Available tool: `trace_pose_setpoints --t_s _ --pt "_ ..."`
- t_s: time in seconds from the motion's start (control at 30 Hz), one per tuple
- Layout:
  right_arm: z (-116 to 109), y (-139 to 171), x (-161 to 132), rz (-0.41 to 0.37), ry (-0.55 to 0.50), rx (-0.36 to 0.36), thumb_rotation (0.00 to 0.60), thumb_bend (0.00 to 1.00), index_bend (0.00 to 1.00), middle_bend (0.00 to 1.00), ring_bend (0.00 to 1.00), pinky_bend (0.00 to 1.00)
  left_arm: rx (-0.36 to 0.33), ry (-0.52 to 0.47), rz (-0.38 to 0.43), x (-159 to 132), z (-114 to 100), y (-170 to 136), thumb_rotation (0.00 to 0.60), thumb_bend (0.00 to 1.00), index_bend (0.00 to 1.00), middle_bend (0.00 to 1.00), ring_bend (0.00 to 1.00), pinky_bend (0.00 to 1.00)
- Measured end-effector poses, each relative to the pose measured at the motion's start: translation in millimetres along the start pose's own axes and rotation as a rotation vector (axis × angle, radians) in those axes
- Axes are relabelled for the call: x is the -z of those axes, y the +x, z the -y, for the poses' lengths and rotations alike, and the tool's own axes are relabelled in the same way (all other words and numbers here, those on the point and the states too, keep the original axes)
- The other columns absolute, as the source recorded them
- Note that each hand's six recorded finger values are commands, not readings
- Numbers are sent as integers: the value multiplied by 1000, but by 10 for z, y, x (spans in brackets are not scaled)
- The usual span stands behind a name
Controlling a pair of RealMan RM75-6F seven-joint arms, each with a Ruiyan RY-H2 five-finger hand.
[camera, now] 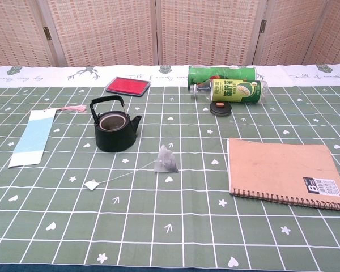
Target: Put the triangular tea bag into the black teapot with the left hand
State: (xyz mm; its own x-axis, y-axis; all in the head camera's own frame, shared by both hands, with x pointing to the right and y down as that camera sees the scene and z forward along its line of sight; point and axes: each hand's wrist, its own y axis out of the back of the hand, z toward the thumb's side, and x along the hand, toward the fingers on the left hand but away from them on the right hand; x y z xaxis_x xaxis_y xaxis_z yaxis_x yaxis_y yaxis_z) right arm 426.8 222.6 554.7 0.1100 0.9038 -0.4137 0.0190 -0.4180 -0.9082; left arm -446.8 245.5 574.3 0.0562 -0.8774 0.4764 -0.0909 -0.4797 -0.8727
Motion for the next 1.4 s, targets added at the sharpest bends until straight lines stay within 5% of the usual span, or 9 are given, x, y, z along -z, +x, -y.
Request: trace_pose_setpoints --t_s 0.3,0.43,0.5,0.6,0.77,0.9,1.13,1.4 --pt "-20 -8 -1 -19 -23 -5 600 622 0 0 2 0 19 -11 -2 -33 35 -9 600 319 170 178 110 131" --pt "-52 36 -6 -30 -32 -2 600 622 0 0 11 0 20 -7 13 -92 51 -18 600 319 169 272 147 156" --pt "-78 72 -10 -34 -37 3 600 621 0 0 9 0 10 -13 34 -147 55 -15 600 319 188 421 264 297" --pt "-139 116 -27 -41 -40 31 600 621 0 0 6 0 -24 -39 76 -263 78 2 600 319 241 707 567 637" --pt "-157 175 -69 -55 -36 46 600 621 0 0 8 0 -46 -60 114 -417 88 55 600 319 323 976 887 927" --pt "-134 187 -101 -73 -39 30 600 621 0 0 7 0 -47 -21 141 -524 161 132 600 319 379 1000 996 1000" --pt "-182 212 -101 -80 -52 40 600 622 0 0 8 0 55 -74 138 -688 324 235 600 317 299 1000 1000 1000" --pt "-192 232 -107 -86 -55 41 600 621 0 0 10 0 108 -138 122 -902 465 287 600 324 376 1000 1000 1000"
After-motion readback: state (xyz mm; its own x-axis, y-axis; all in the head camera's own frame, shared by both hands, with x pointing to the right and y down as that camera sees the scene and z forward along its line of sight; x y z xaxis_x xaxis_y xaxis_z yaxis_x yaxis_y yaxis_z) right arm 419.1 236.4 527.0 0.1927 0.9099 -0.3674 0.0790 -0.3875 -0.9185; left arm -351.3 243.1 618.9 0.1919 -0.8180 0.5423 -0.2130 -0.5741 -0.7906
